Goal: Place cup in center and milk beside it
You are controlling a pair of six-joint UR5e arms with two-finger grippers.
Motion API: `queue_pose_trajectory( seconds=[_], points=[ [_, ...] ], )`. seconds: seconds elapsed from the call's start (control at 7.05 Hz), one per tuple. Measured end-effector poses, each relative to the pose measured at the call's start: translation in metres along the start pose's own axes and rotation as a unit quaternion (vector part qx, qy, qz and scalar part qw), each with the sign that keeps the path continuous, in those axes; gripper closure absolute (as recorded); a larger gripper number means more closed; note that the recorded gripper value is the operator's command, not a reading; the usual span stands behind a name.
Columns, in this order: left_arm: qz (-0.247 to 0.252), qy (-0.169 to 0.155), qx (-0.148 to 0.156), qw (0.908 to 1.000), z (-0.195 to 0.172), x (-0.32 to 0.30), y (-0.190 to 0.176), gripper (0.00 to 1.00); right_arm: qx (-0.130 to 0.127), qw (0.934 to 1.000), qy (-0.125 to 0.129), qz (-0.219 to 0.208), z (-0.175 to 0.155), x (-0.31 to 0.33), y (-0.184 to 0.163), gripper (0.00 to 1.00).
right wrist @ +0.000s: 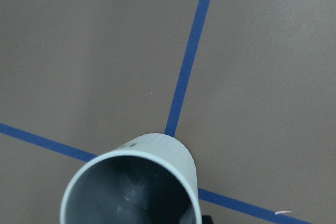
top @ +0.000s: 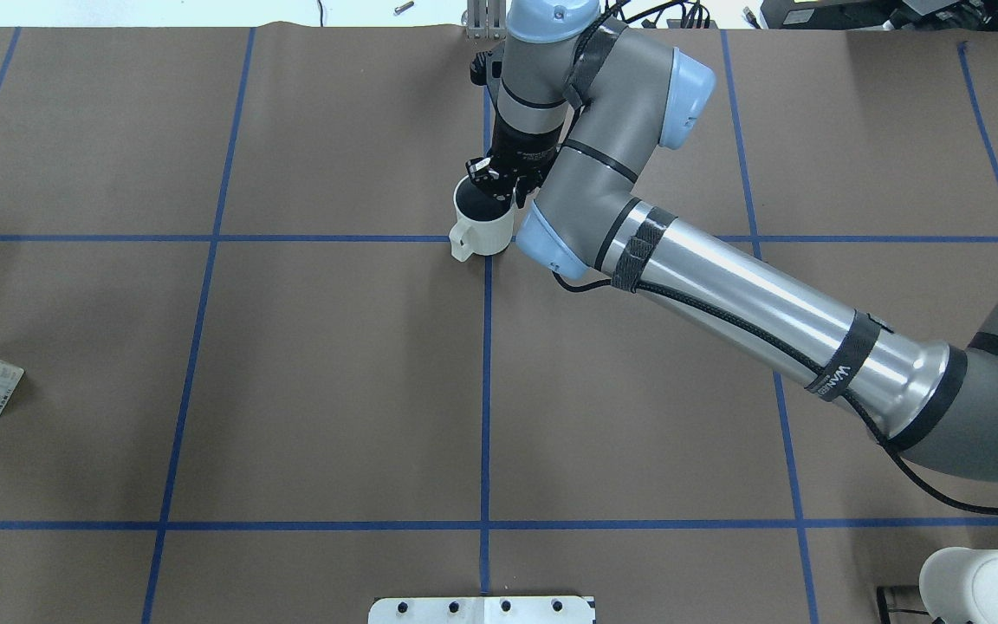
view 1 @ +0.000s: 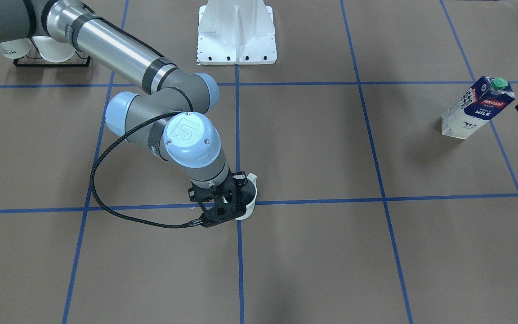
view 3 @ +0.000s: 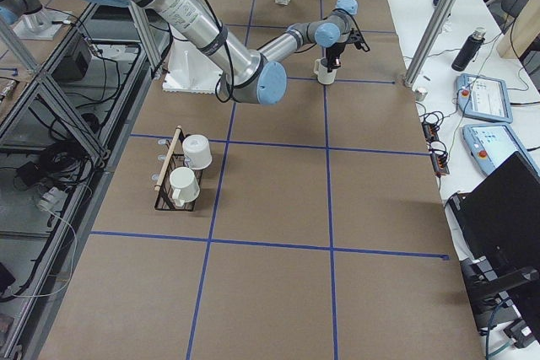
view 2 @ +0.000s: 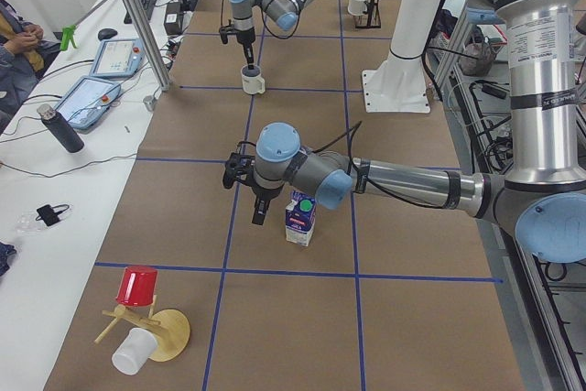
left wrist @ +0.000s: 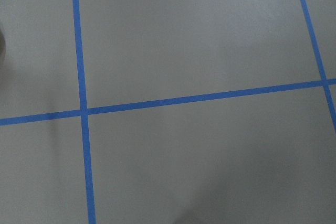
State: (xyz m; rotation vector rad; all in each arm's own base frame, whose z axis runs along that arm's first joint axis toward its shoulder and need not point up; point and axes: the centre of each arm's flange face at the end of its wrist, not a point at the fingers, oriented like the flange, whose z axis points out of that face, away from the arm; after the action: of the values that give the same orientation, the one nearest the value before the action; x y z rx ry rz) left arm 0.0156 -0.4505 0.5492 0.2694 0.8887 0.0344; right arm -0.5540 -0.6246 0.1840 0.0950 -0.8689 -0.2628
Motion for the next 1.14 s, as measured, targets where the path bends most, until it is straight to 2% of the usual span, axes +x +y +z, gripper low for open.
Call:
queue_pose_trajectory(
  seconds=[0.28,0.57,0.85,1.14],
  points=[
    [-0.012,-0.004,0.004,0.9999,0.0,-0.001,0.004,0.02,0.007,0.9999,-0.008,-0.002,-0.015,0.0,-0.004,0.0],
    [-0.013,-0.006,0.008,0.9999,-0.004,-0.003,0.031,0.02,0.018,0.9994,-0.029,0.004,-0.05,0.02,-0.009,0.0],
    [-0.036,0.002,-0.008,0.9993,0.008,0.015,0.044,0.02,0.025,0.9984,-0.048,0.016,-0.071,0.088,0.02,0.0],
    [-0.06,0.014,-0.022,0.9978,0.015,0.048,0.047,0.02,0.033,0.998,-0.05,0.019,-0.078,0.124,0.049,0.0]
  ],
)
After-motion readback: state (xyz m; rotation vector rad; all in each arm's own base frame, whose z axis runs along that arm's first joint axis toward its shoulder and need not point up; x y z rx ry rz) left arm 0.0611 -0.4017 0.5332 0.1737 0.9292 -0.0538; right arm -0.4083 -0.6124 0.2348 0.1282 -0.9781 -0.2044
